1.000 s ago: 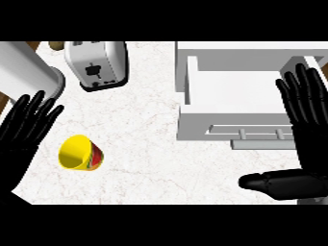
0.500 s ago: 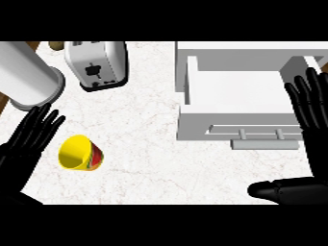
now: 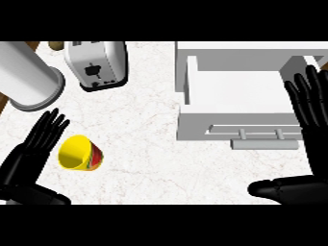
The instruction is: Pick up the cup, place it into the drawer and close the drawer
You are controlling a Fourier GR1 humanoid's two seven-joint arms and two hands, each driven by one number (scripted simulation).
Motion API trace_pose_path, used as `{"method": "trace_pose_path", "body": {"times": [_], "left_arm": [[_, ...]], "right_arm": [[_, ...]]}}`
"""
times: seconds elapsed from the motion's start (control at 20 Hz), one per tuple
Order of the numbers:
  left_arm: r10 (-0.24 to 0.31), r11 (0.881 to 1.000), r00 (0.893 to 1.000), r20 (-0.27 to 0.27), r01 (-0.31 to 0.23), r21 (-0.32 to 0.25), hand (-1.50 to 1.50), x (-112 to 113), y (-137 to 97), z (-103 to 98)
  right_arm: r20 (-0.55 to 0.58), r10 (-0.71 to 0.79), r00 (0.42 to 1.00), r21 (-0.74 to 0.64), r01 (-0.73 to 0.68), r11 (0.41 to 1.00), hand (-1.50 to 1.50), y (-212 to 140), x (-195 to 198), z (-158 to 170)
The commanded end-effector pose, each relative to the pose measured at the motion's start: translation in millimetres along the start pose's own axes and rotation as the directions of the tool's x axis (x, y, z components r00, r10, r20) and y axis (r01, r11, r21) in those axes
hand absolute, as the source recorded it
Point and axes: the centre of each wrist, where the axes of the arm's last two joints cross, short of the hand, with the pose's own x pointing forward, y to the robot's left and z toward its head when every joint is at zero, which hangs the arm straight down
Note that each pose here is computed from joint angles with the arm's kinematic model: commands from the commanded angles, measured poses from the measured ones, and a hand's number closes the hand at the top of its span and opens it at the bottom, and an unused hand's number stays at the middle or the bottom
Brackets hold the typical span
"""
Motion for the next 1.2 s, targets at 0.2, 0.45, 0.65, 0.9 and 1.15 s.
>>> {"method": "trace_pose_path", "body": {"times": [0.2,0.45,0.65,0.9,1.15], "left_arm": [[-0.006,1.0,1.0,-0.028,0.005,-0.012,-1.5,-38.6,12.9,14.8],[-0.001,1.0,0.998,-0.061,0.0,-0.007,-1.5,-53.7,26.4,17.1],[-0.008,0.999,0.998,-0.057,0.01,0.034,-1.5,-72.0,32.2,-0.5],[0.009,0.999,0.998,-0.057,-0.006,0.054,-1.5,-82.2,52.7,11.2],[-0.012,0.999,0.997,-0.07,0.016,0.05,-1.5,-96.4,45.1,4.2]], "right_arm": [[-0.019,-0.002,1.0,0.013,0.002,1.0,-1.5,1.2,-1.4,3.3],[0.001,0.003,1.0,0.02,-0.003,1.0,-1.5,-9.0,7.7,-12.8],[-0.006,-0.012,1.0,0.008,0.012,1.0,-1.5,4.0,-0.2,-10.9],[-0.013,-0.017,1.0,0.013,0.017,1.0,-1.5,1.5,16.1,-12.8],[-0.032,-0.004,0.999,0.038,0.005,0.999,-1.5,6.7,11.4,-16.8]]}}
